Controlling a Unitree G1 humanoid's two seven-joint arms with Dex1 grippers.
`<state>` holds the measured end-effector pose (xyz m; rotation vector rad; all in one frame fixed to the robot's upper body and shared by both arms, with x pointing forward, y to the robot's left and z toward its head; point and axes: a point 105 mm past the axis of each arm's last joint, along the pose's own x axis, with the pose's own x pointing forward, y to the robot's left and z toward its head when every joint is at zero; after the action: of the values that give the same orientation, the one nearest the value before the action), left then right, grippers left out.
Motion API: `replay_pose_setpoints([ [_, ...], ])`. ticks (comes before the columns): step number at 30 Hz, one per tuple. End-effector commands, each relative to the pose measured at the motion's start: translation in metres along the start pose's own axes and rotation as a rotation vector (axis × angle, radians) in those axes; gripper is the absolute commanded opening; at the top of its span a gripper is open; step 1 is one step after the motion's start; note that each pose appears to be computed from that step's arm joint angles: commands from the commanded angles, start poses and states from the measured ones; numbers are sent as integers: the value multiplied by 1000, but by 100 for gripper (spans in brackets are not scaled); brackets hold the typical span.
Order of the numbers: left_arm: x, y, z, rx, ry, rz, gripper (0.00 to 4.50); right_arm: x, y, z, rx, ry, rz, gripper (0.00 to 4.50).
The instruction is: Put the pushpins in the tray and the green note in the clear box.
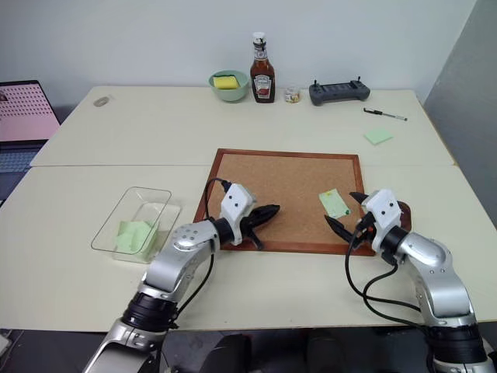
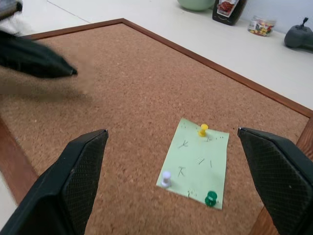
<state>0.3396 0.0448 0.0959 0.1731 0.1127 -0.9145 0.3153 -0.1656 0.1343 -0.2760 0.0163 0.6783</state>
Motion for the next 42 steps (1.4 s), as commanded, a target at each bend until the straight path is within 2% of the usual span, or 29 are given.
replay_pose_setpoints([
  [1,10,-2,-6,-9,9,-22,1,10,-5,2,13,44,-16,450],
  [8,13,0,-12,-11,16,-17,1,35,-24,1,26,114,-44,450],
  [15,14,-4,-13,-10,18,-26,1,48,-30,1,59,144,-31,450],
  [21,14,-7,-12,-11,13,-32,0,54,-38,-4,70,178,-59,318],
  [24,14,-7,-12,-11,13,-33,0,56,-39,-7,70,192,-64,269],
  [27,14,-7,-12,-10,13,-35,0,57,-41,-11,71,208,-69,194],
  [28,15,-8,-12,-9,13,-35,0,58,-43,-12,68,212,-76,182],
  [36,15,-9,-12,-7,12,-38,0,61,-47,-9,58,206,-90,20],
  [37,14,-9,-12,-7,14,-38,0,61,-47,-8,56,202,-90,4],
  [42,14,-10,-14,-7,19,-38,0,59,-49,-1,49,185,-90,1],
])
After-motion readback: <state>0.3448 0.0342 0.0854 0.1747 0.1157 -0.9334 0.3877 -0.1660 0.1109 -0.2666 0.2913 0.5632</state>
